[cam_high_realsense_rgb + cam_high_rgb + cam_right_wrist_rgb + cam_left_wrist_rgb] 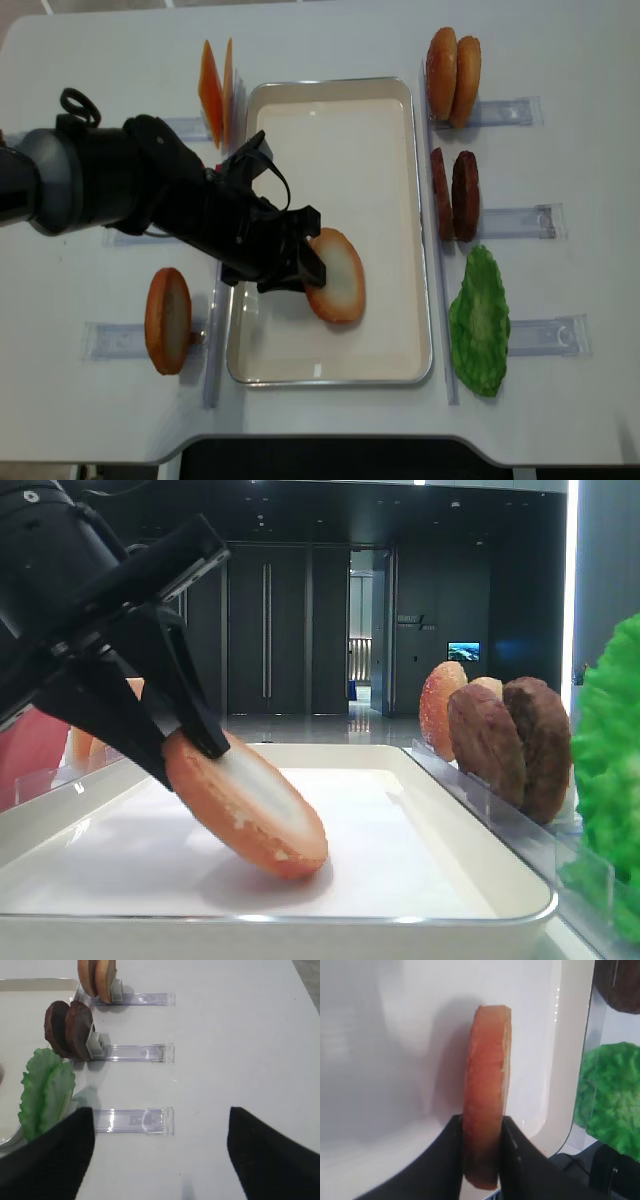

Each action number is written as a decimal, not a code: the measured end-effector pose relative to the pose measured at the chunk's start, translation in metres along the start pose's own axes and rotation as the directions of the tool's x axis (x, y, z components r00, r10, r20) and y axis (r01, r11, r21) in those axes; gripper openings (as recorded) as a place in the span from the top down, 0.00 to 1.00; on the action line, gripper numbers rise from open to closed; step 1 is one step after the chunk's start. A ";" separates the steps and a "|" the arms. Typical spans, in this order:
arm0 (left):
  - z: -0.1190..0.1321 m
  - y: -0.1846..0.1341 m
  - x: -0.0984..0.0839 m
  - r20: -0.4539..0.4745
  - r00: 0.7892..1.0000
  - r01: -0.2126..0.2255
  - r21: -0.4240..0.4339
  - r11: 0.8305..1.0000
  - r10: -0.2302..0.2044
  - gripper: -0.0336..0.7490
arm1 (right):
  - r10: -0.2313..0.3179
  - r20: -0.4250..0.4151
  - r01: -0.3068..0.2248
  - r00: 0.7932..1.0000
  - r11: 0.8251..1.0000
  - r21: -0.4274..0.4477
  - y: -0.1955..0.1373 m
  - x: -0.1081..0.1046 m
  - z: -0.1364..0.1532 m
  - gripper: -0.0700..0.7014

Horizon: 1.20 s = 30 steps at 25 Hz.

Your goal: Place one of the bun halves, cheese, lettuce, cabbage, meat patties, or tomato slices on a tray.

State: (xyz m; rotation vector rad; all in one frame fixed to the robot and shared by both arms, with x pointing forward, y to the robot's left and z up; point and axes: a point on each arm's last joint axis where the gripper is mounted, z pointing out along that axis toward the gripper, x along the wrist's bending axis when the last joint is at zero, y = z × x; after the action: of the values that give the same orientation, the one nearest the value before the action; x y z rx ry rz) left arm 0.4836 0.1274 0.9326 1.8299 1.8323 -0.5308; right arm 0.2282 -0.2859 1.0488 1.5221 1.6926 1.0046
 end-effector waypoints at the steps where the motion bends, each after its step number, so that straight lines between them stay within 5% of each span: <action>1: 0.000 -0.001 0.001 -0.006 1.000 -0.003 0.008 1.000 0.003 0.69 | 0.000 0.000 0.000 1.000 1.000 0.000 0.000 0.000 0.000 0.23; 8: 0.000 -0.003 0.003 -0.032 0.999 0.004 0.036 0.999 -0.002 0.44 | 0.000 0.000 0.000 1.000 1.000 0.000 0.000 0.000 0.000 0.23; 22: -0.039 -0.011 0.000 -0.155 0.988 0.003 0.000 1.000 -0.003 0.36 | 0.000 0.000 0.000 1.000 1.000 0.000 0.000 0.000 0.000 0.23; 26: -0.064 -0.014 -0.005 -0.250 0.968 -0.029 0.012 1.000 0.031 0.36 | 0.000 0.000 0.000 1.000 1.000 0.000 0.000 0.000 0.000 0.23; 30: -0.092 -0.017 -0.009 -0.394 0.917 -0.038 0.070 0.997 0.063 0.36 | 0.000 0.000 0.000 1.000 1.000 0.000 0.000 0.000 0.000 0.23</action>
State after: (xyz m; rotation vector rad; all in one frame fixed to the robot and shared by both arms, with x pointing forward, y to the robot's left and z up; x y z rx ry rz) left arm 0.4604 0.1741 1.0111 2.1432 2.0333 -0.2052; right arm 0.2282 -0.2859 1.0488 1.5221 1.6926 1.0046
